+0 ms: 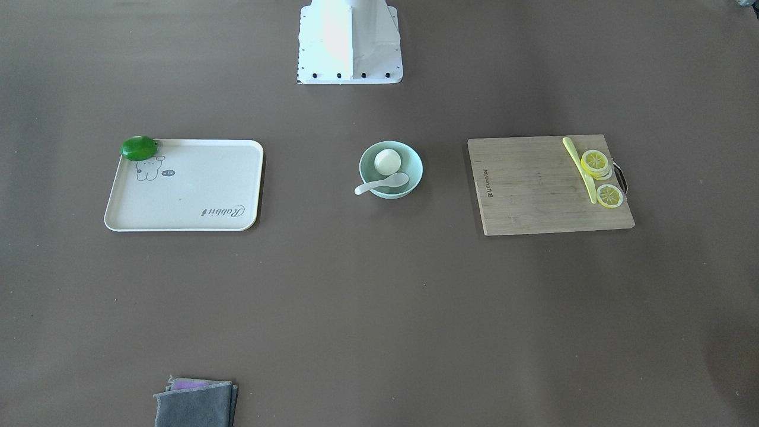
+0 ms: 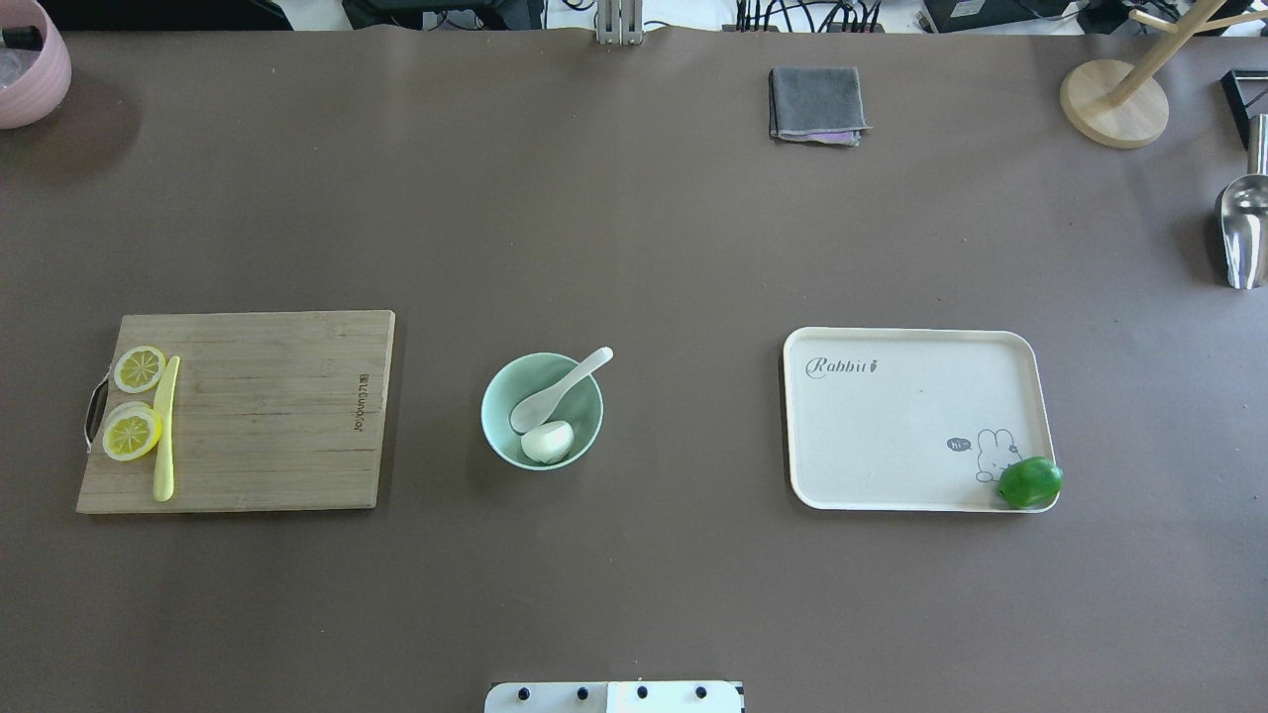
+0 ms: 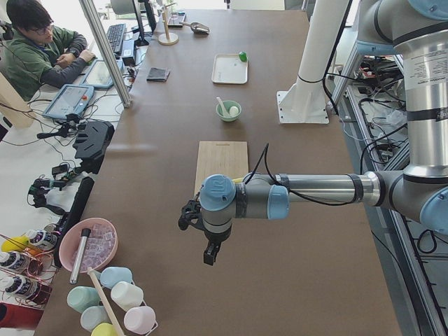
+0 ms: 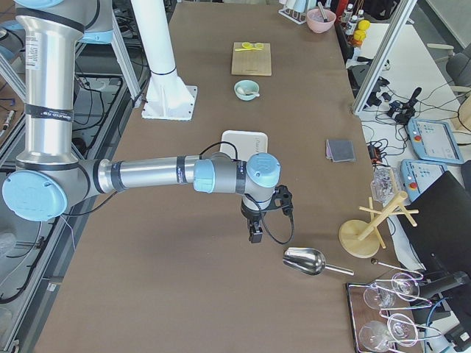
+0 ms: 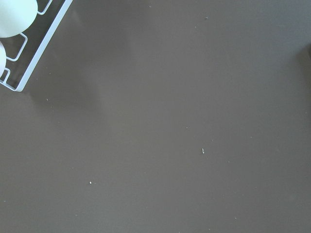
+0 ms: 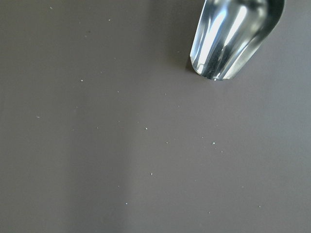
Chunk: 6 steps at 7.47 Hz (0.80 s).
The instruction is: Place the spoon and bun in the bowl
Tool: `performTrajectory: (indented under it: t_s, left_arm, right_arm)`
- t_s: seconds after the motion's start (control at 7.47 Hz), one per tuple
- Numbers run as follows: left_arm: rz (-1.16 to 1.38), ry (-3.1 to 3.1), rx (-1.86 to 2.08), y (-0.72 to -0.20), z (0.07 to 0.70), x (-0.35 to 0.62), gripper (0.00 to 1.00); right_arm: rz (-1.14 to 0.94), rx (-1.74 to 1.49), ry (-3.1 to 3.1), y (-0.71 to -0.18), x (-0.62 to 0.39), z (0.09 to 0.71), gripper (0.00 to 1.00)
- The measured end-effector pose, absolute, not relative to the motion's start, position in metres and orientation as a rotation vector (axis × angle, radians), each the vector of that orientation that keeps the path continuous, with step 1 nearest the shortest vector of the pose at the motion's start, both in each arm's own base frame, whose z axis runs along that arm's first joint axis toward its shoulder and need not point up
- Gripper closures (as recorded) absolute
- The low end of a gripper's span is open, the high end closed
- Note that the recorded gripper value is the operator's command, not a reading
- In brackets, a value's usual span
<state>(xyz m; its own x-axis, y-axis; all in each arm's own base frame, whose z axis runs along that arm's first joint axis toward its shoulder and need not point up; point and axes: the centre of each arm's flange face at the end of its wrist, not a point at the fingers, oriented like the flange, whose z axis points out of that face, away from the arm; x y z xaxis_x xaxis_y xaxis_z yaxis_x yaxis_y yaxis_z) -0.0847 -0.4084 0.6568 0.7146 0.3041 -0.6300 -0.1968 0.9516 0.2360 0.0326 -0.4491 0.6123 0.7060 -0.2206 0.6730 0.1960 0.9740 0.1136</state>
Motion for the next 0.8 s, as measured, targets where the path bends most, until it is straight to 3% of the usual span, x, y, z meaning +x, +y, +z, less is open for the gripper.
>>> performTrajectory:
  t_s: [0.8]
  left_arm:
    - [0.279, 0.724, 0.157, -0.408, 0.656, -0.085, 0.02]
  right_arm:
    - [-0.263, 0.027, -0.753, -0.45, 0.018, 0.61, 0.0]
